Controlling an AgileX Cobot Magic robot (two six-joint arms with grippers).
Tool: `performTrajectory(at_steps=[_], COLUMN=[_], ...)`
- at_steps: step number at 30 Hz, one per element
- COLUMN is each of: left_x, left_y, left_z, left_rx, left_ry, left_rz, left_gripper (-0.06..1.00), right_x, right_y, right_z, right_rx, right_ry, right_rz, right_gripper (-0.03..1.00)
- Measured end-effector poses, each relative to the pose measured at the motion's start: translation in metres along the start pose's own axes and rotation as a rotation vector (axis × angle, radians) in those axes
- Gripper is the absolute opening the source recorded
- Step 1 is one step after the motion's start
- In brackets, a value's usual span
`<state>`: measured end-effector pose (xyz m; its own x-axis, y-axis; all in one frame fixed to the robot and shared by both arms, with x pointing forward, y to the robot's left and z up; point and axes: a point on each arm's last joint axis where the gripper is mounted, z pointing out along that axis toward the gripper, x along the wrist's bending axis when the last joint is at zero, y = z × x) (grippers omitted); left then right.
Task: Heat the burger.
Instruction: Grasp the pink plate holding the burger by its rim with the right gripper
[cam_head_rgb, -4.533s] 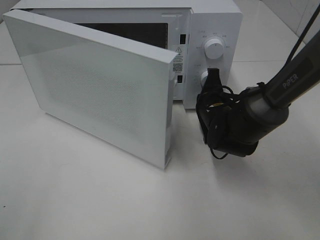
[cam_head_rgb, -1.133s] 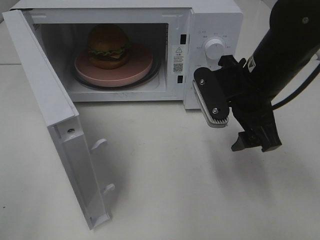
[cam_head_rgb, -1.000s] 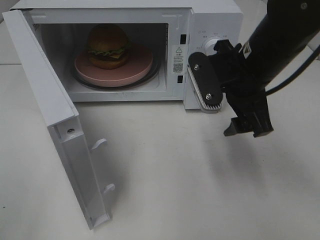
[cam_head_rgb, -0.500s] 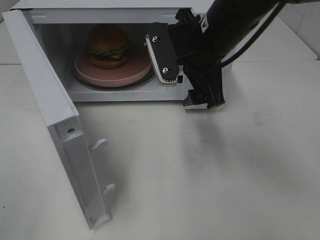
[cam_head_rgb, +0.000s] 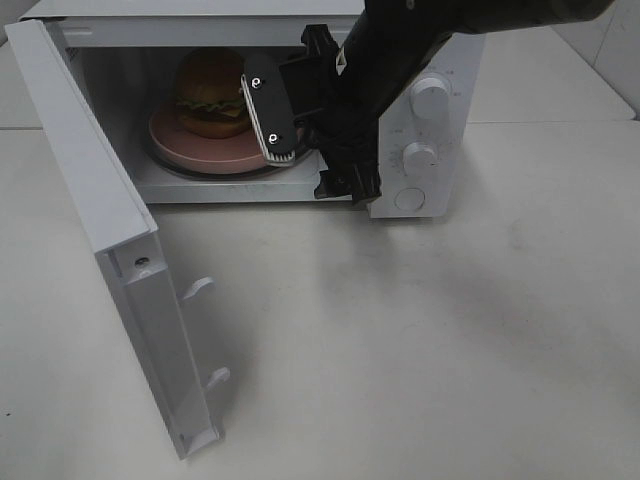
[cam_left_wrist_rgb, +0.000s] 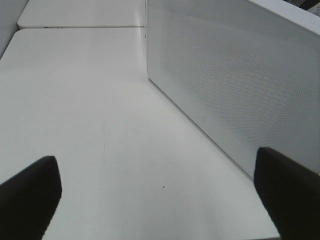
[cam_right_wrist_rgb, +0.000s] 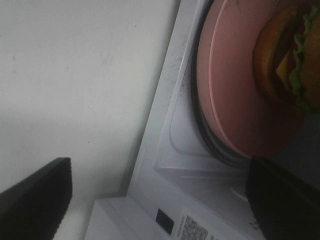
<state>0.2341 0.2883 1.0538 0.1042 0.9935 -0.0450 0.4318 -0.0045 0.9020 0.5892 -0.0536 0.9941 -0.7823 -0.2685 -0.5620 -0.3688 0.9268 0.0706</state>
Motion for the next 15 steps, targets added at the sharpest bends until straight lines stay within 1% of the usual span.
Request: performTrajectory(at_steps=[1,6,7,11,15], left_x=[0.0,0.0,0.0,0.0,0.0], left_y=[0.0,0.0,0.0,0.0,0.0], left_z=[0.0,0.0,0.0,0.0,0.0], left_rx=[0.0,0.0,0.0,0.0,0.0], left_ry=[0.0,0.0,0.0,0.0,0.0], left_rz=[0.0,0.0,0.0,0.0,0.0], left_gripper=[0.99,0.99,0.99,0.99,0.99], right_x=[-0.002,-0.009,-0.011,-0.013,-0.016], right_y=[0.001,0.004,0.005,0.007,0.01], right_z=[0.009,0.023,0.032,0.044,0.066], right_rx=[0.0,-0.001,-0.001,-0.002,-0.002], right_ry=[0.003,-0.001,-0.001,0.001,0.004], right_rz=[0.0,0.0,0.0,0.011,0.023], right_gripper=[0.9,0.89,0.89,0.88,0.87])
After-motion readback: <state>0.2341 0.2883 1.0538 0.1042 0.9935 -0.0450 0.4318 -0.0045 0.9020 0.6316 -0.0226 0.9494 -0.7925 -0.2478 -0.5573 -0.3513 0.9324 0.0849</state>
